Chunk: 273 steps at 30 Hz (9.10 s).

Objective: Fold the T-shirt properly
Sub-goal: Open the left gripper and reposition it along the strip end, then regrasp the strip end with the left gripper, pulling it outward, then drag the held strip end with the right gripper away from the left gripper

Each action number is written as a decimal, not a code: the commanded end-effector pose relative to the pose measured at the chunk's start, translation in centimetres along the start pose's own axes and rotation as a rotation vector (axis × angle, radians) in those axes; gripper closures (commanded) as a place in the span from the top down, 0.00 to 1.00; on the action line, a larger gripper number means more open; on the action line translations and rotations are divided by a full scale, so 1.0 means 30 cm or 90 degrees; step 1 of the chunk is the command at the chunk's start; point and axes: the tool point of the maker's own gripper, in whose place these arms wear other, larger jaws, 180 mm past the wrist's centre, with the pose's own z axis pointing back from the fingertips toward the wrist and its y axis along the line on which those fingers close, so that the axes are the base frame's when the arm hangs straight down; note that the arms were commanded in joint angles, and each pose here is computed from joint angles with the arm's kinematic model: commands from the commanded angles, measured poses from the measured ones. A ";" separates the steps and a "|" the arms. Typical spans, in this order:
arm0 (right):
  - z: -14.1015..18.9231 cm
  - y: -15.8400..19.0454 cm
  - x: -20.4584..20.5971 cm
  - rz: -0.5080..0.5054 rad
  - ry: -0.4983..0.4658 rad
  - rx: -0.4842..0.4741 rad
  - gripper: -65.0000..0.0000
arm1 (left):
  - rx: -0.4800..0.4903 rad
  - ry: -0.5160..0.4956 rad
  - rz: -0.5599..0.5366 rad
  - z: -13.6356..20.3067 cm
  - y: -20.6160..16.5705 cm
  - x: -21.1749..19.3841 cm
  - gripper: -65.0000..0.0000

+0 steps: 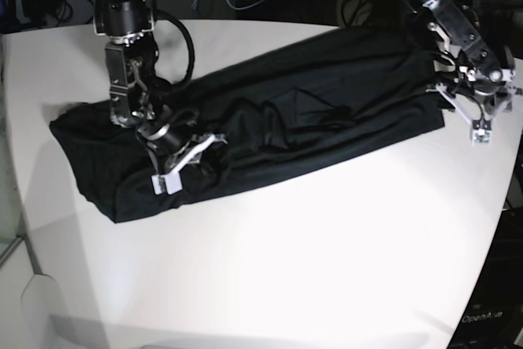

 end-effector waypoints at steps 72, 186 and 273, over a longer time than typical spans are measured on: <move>0.019 -0.117 -0.096 0.005 0.097 -0.109 0.04 | -0.058 -0.059 0.059 -0.027 -0.065 0.196 0.00; 0.034 -0.124 -0.138 -0.002 0.108 -0.115 0.04 | -0.357 0.091 0.215 -0.229 -0.203 0.217 0.11; 0.190 -0.528 0.558 0.219 -0.030 -0.241 0.52 | -0.254 0.017 0.154 -0.101 -0.129 0.294 0.00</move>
